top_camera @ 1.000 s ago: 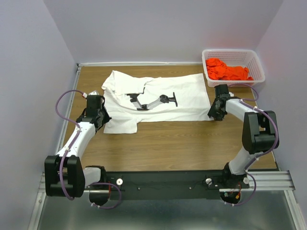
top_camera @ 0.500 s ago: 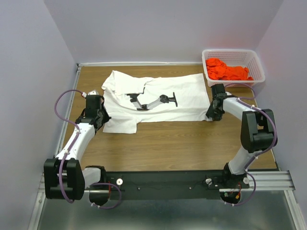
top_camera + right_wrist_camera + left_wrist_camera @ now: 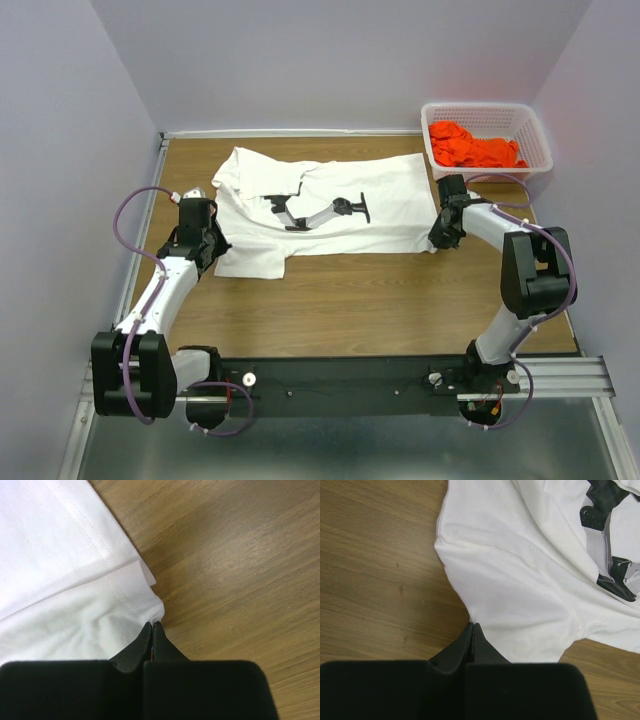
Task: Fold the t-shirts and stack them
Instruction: Flatten the tshirt out
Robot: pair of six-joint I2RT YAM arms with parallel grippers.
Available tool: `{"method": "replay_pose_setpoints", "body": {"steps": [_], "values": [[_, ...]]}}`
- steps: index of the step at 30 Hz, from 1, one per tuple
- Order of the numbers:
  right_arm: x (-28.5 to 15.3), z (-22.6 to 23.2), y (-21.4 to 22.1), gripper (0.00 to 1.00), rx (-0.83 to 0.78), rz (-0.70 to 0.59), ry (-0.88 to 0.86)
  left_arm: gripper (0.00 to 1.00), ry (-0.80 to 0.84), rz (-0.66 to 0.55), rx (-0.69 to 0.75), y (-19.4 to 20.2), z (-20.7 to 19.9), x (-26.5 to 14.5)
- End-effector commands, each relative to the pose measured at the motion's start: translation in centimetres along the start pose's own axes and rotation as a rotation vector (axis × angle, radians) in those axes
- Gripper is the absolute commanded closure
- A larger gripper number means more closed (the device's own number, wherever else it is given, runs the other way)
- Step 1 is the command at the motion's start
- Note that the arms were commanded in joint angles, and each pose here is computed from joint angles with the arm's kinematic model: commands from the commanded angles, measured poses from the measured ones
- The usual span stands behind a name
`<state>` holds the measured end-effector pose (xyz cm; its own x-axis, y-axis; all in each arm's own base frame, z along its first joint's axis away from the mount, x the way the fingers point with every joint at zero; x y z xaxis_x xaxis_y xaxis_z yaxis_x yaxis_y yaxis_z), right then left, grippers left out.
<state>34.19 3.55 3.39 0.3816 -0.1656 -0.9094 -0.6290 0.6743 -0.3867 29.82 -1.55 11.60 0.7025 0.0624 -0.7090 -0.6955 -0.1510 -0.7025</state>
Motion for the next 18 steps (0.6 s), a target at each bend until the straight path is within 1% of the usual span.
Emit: {"method": "replay_pose_setpoints", "body": {"steps": [1,4,6,7,9,10,12,13,15,16,17,18], "values": [[0.2,-4.3,2.9,1.0,-0.068,0.098,0.172,1.0,0.02,-0.064,-0.002,-2.5,-0.4,-1.3],[-1.6,-2.0,0.6,0.99,-0.056,0.043,0.094,1.0,0.006,-0.088,-0.007,-3.7,-0.3,-1.8],[-3.2,-0.7,-1.1,1.0,-0.056,-0.008,0.045,1.0,-0.002,-0.129,-0.016,-5.7,-0.3,-2.5],[-4.4,0.5,-2.6,1.0,-0.058,-0.043,0.007,1.0,-0.013,-0.16,-0.026,-7.4,-0.2,-2.9],[-6.5,2.0,-4.5,1.0,-0.053,-0.095,-0.049,1.0,-0.033,-0.193,-0.041,-9.2,0.0,-3.4],[-8.3,3.4,-6.2,1.0,-0.052,-0.141,-0.097,1.0,-0.044,-0.248,-0.056,-11.6,0.1,-4.5],[-10.8,4.8,-8.2,1.0,-0.051,-0.194,-0.151,1.0,-0.067,-0.297,-0.076,-14.1,0.5,-5.6],[-13.7,6.1,-10.3,0.99,-0.048,-0.26,-0.215,1.0,-0.088,-0.372,-0.095,-16.9,0.8,-7.4],[-16.8,7.1,-11.9,1.0,-0.056,-0.318,-0.279,1.0,-0.121,-0.451,-0.12,-19.5,1.3,-9.9],[-20.3,7.9,-13.7,1.0,-0.056,-0.386,-0.347,1.0,-0.16,-0.54,-0.147,-22.2,2.0,-12.7],[-20.9,7.8,-13.7,1.0,-0.068,-0.395,-0.359,1.0,-0.181,-0.584,-0.16,-23.4,2.4,-14.2],[-23.9,8.4,-14.9,1.0,-0.066,-0.448,-0.417,1.0,-0.2,-0.627,-0.168,-24.5,2.7,-15.9]]}}
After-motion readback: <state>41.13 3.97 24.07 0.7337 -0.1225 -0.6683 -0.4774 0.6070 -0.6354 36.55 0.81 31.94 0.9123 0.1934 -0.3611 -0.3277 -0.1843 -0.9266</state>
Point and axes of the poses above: each gripper's point midway between its finger pads, its own x axis out along the fingers, its own z axis along the line the jaws close on, y = z × x, the point moved 2 cm from there along -x, back along the fingers, and after that the axes turned 15 degrees about x, right-handed, at the moved point
